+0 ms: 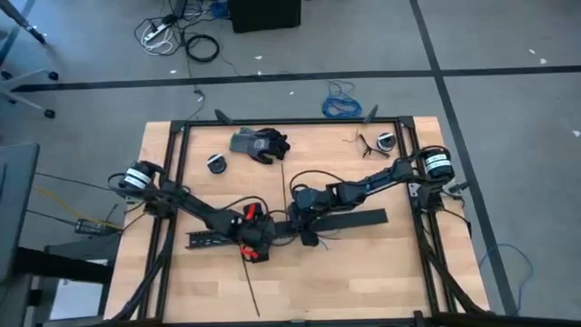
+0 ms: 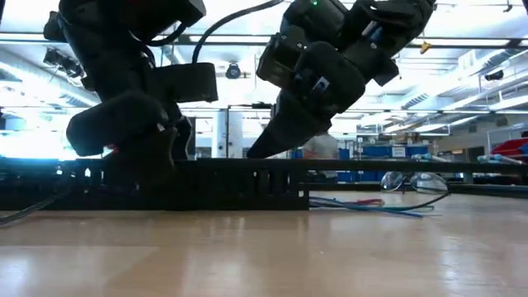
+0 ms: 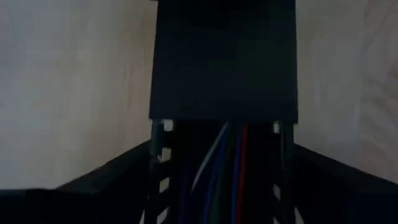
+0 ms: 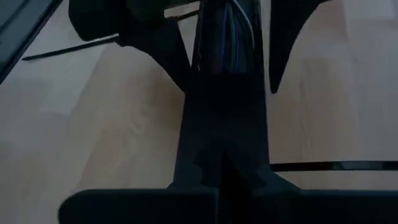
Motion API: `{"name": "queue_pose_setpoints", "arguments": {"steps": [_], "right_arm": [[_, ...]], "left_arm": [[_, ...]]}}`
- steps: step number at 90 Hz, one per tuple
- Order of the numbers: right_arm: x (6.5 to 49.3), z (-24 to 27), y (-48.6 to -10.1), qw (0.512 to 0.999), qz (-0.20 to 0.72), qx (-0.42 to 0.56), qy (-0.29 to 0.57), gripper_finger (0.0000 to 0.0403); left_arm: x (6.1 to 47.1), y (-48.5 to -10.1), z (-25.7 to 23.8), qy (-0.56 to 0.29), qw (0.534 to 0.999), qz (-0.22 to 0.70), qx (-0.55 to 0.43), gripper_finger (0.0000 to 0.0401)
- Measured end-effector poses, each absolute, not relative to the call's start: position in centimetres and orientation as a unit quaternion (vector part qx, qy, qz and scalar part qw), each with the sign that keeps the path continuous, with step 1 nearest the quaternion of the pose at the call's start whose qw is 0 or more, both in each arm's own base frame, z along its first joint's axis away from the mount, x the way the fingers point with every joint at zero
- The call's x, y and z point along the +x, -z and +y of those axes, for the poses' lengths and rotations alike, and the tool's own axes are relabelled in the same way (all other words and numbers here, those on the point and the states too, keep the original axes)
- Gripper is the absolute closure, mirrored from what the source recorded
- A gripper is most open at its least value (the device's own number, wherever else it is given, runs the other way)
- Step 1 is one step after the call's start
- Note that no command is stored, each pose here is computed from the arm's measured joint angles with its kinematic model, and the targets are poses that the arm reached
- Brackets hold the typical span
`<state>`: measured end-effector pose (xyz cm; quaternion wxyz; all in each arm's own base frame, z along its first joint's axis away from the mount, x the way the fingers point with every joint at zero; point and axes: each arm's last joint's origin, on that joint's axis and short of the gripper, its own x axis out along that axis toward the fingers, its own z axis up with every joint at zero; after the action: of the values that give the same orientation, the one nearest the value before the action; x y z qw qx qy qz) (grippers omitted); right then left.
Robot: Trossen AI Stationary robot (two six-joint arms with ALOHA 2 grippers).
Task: Ziptie cables
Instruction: Close the black cable duct
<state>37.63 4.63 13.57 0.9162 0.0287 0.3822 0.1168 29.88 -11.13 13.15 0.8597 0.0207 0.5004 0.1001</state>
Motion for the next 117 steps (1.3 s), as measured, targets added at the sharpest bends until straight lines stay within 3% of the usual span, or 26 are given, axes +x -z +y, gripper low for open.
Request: {"name": "queue_pose_setpoints", "arguments": {"steps": [9,19,54,68,83,117], "right_arm": [[37.5,4.7,-13.5,0.912,0.388,0.034,-0.126,0.0402],[37.5,4.7,-13.5,0.911,0.390,0.038,-0.129,0.0402],[37.4,4.9,-13.4,0.906,0.395,0.046,-0.145,0.0402],[37.4,4.9,-13.4,0.905,0.396,0.048,-0.147,0.0402],[37.4,4.9,-13.4,0.905,0.396,0.047,-0.148,0.0402],[37.3,4.9,-13.4,0.903,0.396,0.052,-0.160,0.0403]], "left_arm": [[29.8,-13.2,-11.2,-0.111,0.860,0.497,0.027,0.0048],[29.9,-13.2,-11.0,-0.139,0.855,0.498,-0.033,0.0043],[29.2,-14.4,-11.3,-0.097,0.851,0.515,-0.035,0.0048],[28.6,-16.8,-11.4,-0.085,0.869,0.485,-0.042,0.0048],[28.7,-17.0,-11.3,-0.072,0.878,0.473,0.005,0.0048],[30.5,-17.8,-12.0,-0.054,0.921,0.385,-0.041,0.0049]]}}
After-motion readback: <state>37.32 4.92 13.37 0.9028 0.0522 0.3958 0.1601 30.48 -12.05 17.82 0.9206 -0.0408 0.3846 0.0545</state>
